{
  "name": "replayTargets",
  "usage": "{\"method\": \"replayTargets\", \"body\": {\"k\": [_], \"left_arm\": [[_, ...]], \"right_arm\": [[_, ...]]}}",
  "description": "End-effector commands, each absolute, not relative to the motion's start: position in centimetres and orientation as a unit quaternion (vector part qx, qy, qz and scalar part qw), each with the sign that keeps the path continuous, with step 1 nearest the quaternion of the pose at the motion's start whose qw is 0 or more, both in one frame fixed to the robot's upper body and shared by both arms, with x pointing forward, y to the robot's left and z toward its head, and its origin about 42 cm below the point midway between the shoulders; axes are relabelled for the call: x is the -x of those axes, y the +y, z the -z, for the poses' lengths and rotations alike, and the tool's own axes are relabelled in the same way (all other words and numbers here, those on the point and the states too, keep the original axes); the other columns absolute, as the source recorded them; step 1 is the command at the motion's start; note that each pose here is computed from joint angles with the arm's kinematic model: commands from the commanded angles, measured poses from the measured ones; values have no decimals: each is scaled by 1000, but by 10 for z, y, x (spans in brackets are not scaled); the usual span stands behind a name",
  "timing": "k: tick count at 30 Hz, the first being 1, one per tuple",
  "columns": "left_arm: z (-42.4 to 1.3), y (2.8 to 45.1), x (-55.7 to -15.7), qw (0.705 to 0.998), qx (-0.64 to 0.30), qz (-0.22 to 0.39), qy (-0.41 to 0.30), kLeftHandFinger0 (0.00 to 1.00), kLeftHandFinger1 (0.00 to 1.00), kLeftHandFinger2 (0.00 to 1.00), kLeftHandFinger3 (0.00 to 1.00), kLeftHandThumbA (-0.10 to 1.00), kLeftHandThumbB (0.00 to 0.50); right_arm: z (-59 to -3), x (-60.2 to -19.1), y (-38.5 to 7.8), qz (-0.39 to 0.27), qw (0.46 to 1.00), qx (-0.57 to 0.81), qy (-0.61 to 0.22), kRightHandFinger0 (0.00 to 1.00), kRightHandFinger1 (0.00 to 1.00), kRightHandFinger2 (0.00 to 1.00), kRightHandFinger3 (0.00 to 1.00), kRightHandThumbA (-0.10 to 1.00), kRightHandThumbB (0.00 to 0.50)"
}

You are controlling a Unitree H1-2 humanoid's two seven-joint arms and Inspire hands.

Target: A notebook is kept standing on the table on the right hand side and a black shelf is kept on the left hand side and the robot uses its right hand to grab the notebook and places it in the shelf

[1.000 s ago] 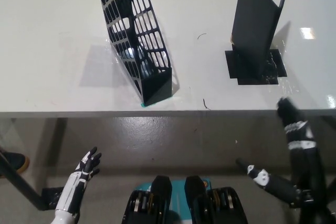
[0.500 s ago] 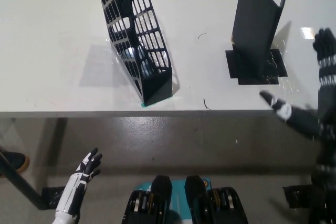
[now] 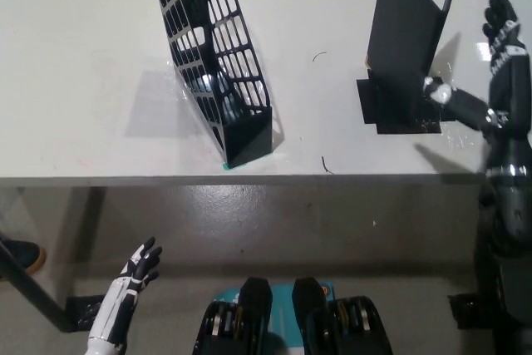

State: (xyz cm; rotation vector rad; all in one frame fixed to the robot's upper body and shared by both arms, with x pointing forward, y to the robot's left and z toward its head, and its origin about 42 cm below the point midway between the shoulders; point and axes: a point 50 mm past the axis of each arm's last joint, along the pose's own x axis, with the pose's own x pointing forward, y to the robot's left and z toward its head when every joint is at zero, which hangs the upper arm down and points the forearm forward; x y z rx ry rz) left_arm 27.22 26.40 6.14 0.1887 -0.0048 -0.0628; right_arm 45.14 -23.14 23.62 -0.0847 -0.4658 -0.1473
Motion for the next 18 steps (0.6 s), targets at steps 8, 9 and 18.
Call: {"method": "replayTargets", "body": {"k": [8, 9, 18], "left_arm": [[-68, 266, -273, 994, -102, 36, -33, 1000, 1000, 1000, 1000, 1000, 88], [-68, 266, -273, 994, -102, 37, -33, 1000, 1000, 1000, 1000, 1000, 89], [-65, 266, -270, 994, -102, 36, -28, 1000, 1000, 1000, 1000, 1000, 87]], "right_arm": [[-279, -539, -219, 106, 974, 30, -198, 1000, 1000, 1000, 1000, 1000, 437], [-280, -545, -217, 104, 976, 24, -189, 1000, 1000, 1000, 1000, 1000, 435], [-299, -583, -198, 76, 982, -126, -120, 1000, 1000, 1000, 1000, 998, 387]]}}
